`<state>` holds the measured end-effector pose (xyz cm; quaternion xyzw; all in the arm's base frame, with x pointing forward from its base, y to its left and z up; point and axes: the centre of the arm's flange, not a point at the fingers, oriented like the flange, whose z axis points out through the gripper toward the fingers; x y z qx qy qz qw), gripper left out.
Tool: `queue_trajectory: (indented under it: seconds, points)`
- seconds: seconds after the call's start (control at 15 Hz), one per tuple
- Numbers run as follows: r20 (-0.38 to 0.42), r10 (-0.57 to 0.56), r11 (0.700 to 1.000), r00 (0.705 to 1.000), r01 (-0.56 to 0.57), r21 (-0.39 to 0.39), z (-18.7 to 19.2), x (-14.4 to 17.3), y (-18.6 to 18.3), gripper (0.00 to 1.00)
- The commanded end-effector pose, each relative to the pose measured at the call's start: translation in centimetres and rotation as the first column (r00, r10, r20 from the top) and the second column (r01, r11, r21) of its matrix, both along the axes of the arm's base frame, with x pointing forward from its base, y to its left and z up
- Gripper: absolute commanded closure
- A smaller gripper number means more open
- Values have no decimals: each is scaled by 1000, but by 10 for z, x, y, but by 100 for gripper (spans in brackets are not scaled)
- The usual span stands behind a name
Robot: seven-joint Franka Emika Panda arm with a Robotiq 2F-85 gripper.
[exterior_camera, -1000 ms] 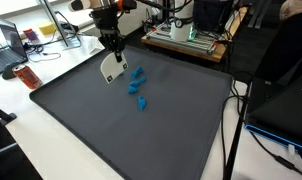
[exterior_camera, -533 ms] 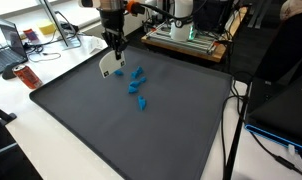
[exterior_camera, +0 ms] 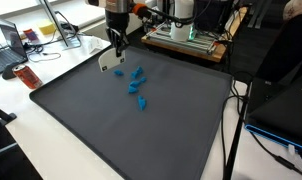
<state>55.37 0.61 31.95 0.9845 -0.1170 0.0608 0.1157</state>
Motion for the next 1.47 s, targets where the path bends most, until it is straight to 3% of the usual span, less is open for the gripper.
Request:
queue_trajectory:
  seconds: [0.0, 0.27, 0.73, 1.0, 1.4]
  points:
    - [-6, -127, 989, 992, 126, -80, -2, -6, 13, 99]
    - [-51, -285, 946, 957, 272, -176, -9, -9, 24, 99]
    - [-78, -435, 874, 897, 399, -277, -7, -26, 36, 99]
    - [-23, -492, 833, 870, 463, -302, -12, -18, 46, 99]
    - [90, -514, 773, 853, 506, -382, -24, 8, 73, 99]
